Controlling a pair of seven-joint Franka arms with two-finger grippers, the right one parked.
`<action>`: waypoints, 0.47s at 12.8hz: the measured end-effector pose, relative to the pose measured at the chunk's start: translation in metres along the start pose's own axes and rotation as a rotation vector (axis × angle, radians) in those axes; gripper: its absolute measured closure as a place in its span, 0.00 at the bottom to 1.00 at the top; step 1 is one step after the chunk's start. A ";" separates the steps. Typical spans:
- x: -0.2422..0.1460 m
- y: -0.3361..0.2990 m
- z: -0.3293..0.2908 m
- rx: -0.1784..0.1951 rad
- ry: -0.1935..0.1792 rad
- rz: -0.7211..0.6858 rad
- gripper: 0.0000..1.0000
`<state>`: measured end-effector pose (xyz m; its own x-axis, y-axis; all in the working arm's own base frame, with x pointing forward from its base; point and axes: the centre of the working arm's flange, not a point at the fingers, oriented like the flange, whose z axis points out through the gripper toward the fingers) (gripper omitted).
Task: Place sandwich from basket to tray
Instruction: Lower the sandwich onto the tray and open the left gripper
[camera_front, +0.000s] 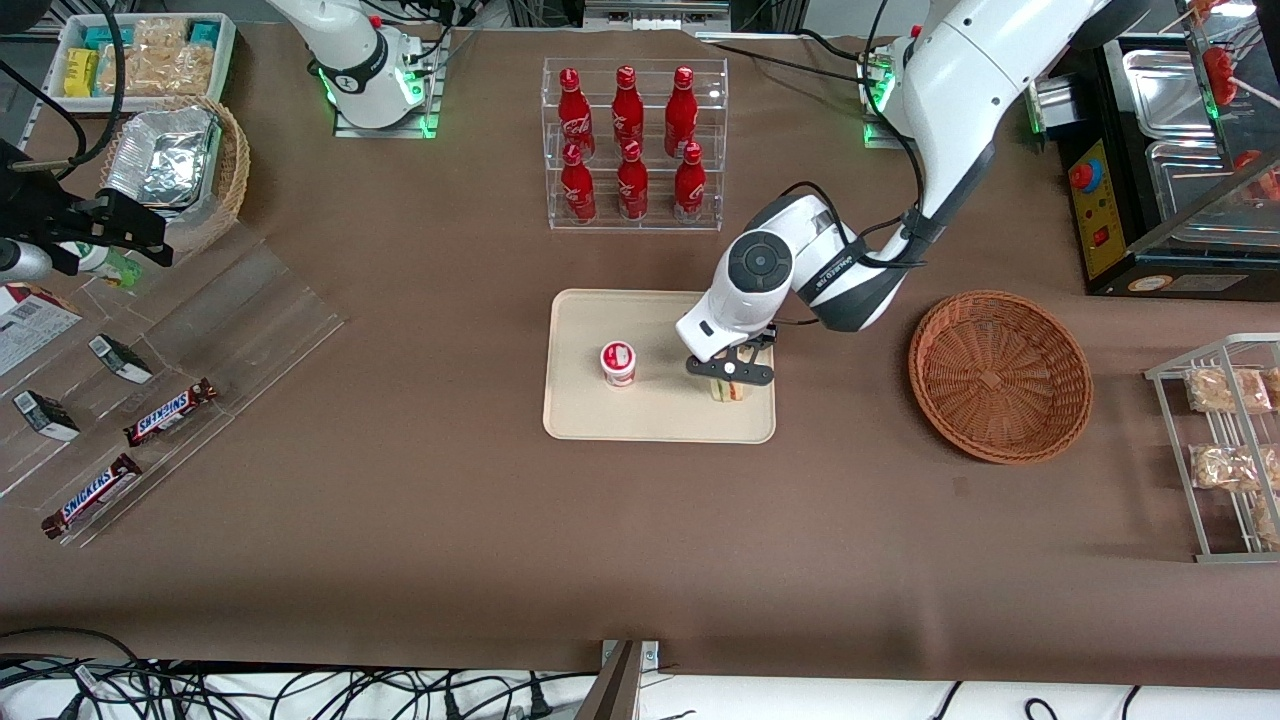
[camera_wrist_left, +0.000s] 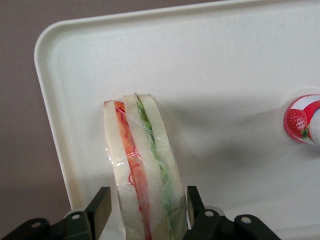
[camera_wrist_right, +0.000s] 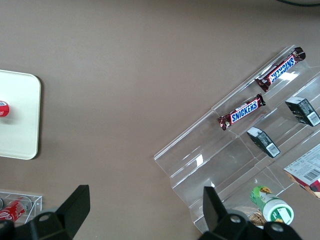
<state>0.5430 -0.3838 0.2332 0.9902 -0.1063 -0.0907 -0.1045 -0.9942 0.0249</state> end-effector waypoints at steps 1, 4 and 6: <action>0.008 -0.003 -0.013 0.015 -0.004 -0.015 0.15; 0.037 -0.017 -0.073 0.044 0.007 -0.078 0.00; 0.047 -0.029 -0.106 0.061 0.009 -0.141 0.00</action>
<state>0.6020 -0.3580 0.3340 0.9962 0.0340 -0.0800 0.0302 -0.9984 -0.0482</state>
